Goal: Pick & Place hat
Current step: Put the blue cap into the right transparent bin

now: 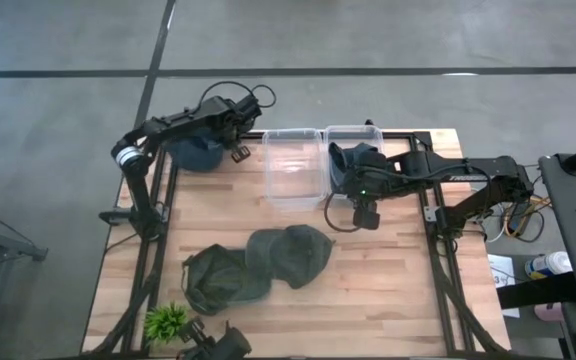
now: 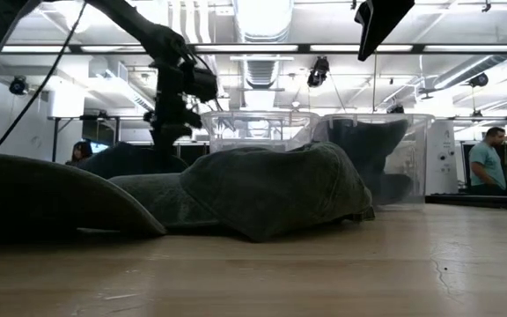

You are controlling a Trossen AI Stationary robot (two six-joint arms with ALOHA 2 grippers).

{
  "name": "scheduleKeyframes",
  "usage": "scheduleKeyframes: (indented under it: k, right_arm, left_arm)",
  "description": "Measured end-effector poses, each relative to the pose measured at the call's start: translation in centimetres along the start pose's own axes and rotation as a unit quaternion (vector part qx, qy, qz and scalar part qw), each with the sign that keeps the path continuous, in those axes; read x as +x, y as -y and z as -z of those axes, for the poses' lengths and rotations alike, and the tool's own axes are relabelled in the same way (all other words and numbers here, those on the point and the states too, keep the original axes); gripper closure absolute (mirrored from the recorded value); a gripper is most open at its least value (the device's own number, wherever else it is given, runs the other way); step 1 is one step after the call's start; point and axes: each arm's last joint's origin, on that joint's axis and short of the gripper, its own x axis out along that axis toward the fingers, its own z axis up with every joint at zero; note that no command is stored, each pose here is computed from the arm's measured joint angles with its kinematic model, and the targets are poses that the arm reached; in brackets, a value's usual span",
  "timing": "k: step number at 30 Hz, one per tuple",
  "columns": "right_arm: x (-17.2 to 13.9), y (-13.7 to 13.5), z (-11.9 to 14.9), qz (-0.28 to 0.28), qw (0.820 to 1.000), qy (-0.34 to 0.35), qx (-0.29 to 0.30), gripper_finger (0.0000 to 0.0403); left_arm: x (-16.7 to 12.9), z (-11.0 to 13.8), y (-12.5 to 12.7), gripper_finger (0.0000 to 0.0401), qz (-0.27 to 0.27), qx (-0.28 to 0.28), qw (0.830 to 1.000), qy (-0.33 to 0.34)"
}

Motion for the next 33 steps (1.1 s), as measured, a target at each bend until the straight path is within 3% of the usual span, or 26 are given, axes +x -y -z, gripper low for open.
scheduleKeyframes:
  k: [3, 6, 8, 10, 12, 16, 19, 22, 24, 26, 28, 33]
  right_arm:
    - [0.0, 0.2, 0.0, 0.002, 1.0, 0.0, 0.017, 0.0223]
    - [-0.3, 0.6, 0.1, 0.003, 1.0, 0.009, 0.028, 0.0232]
    - [-0.8, 1.0, 0.1, 0.002, 0.999, 0.03, 0.039, 0.0239]
    - [-1.4, 1.6, 0.0, 0.001, 0.997, 0.056, 0.052, 0.0247]
    - [-2.2, 2.3, 0.0, 0.0, 0.993, 0.09, 0.071, 0.0255]
    - [-3.5, 4.3, -0.1, -0.02, 0.977, 0.152, 0.149, 0.027]
    - [-3.7, 5.8, -0.6, -0.084, 0.954, 0.187, 0.221, 0.0277]
    - [-3.4, 6.7, -1.2, -0.116, 0.942, 0.215, 0.23, 0.0281]
    - [-3.4, 7.0, -1.6, -0.113, 0.938, 0.231, 0.231, 0.0284]
    - [-3.3, 7.5, -1.8, -0.111, 0.933, 0.239, 0.243, 0.0287]
    - [-3.2, 8.2, -1.7, -0.105, 0.928, 0.238, 0.265, 0.0289]
    - [-3.0, 9.9, -1.3, -0.093, 0.91, 0.231, 0.331, 0.0289]
  left_arm:
    - [-2.2, 1.0, -0.6, 0.0394, -0.001, -0.014, 1.0, 0.014]
    - [-6.3, 2.6, -1.7, 0.0394, 0.005, -0.055, 0.996, 0.071]
    - [-10.1, 4.3, -2.4, 0.0394, 0.046, -0.077, 0.986, 0.14]
    - [-13.9, 6.3, -2.7, 0.0394, 0.106, -0.08, 0.965, 0.227]
    - [-17.6, 8.5, -2.7, 0.0394, 0.172, -0.061, 0.925, 0.333]
    - [-23.2, 13.2, -2.4, 0.0394, 0.256, -0.034, 0.826, 0.5]
    - [-25.5, 15.8, -2.2, 0.0394, 0.317, -0.059, 0.761, 0.563]
    - [-27.2, 17.4, -1.6, 0.0394, 0.403, -0.026, 0.687, 0.604]
    - [-28.1, 18.1, -1.0, 0.0394, 0.442, -0.008, 0.65, 0.618]
    - [-28.4, 18.3, -0.3, 0.0394, 0.452, 0.004, 0.644, 0.617]
    - [-28.1, 18.3, 0.7, 0.0394, 0.434, 0.017, 0.659, 0.614]
    - [-26.9, 16.5, 4.6, 0.0394, 0.357, 0.073, 0.729, 0.58]
